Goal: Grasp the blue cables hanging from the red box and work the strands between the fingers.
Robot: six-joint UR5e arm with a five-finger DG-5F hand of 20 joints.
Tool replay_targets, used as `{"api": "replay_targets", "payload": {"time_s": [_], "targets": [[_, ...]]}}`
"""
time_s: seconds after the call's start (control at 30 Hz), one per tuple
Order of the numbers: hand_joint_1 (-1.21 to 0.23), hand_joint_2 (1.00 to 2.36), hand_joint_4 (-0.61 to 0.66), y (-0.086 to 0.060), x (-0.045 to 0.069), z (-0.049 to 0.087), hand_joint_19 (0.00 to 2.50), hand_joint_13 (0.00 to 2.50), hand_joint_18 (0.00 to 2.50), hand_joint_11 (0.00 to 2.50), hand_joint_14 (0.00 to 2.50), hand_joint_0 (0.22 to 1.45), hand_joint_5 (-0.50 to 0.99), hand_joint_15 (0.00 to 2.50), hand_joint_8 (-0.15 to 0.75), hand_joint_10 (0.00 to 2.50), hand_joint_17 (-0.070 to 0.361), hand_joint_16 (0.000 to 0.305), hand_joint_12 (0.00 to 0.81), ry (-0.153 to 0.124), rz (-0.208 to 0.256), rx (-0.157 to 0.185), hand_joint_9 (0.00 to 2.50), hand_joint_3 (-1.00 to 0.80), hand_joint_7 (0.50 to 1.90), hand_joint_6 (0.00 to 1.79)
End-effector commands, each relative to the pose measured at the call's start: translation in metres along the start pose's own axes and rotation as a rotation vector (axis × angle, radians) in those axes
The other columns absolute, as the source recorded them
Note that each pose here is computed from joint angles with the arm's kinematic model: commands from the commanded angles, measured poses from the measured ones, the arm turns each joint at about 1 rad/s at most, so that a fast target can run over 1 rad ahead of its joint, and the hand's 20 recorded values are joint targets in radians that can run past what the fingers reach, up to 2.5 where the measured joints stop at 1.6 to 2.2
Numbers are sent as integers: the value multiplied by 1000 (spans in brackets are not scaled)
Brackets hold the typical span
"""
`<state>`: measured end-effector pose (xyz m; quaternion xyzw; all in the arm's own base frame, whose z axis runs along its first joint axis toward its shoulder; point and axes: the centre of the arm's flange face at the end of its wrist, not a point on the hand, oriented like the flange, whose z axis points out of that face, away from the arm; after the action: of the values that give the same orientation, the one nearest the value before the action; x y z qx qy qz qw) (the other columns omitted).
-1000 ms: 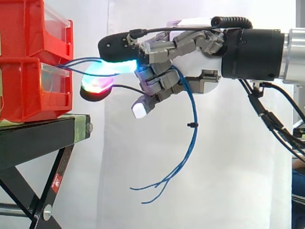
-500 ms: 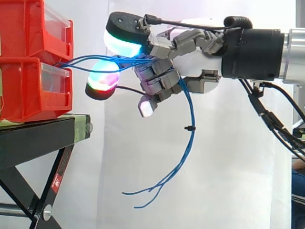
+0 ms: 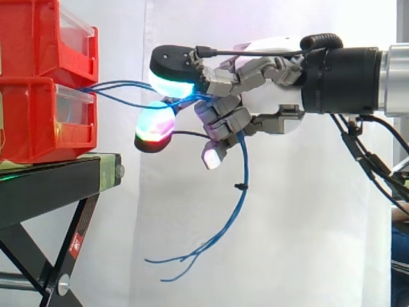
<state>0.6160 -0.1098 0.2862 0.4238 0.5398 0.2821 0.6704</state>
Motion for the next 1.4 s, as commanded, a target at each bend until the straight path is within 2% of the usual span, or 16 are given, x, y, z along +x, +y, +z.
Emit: {"api": "replay_targets", "payload": {"time_s": [0.0, 0.3, 0.43, 0.53, 0.73, 1.0, 1.27, 1.37], "targets": [[-606, 1004, 299, 0, -1, 0, 751, 767, 1117, 2312, 2500, 782, 483, 1597, 400, 2500, 123, 54, 479, -6, -7, 6, 672, -892, 1306, 14], [-610, 1005, 293, 0, 0, 0, 772, 770, 1120, 2320, 2500, 791, 481, 1612, 398, 2500, 120, 53, 479, -4, -7, 3, 672, -868, 1305, 15], [-614, 1007, 288, 12, -6, -2, 793, 770, 1119, 2331, 2500, 804, 481, 1624, 390, 2500, 119, 53, 484, -12, -6, -17, 669, -824, 1306, 15], [-618, 1008, 276, 21, -10, -4, 810, 769, 1119, 2302, 2500, 819, 480, 1623, 387, 2500, 119, 53, 482, -20, -38, -29, 666, -809, 1308, 15], [-623, 1010, 272, 23, -11, -3, 834, 766, 1124, 2310, 2500, 842, 479, 1623, 386, 2500, 116, 52, 477, -25, -52, -36, 666, -762, 1309, 15], [-655, 1016, 282, 24, -11, -2, 898, 769, 1149, 2310, 2500, 897, 478, 1611, 390, 2500, 113, 50, 472, -28, -54, -40, 669, -596, 1319, 15], [-673, 1020, 314, 25, -7, -3, 982, 781, 1197, 2321, 2500, 928, 465, 1621, 393, 2500, 114, 50, 474, -25, -65, -41, 667, -464, 1293, 15], [-672, 1020, 319, 26, -6, -3, 994, 783, 1206, 2278, 2500, 935, 454, 1620, 389, 2500, 114, 51, 467, -23, -65, -41, 659, -471, 1284, 16]]}}
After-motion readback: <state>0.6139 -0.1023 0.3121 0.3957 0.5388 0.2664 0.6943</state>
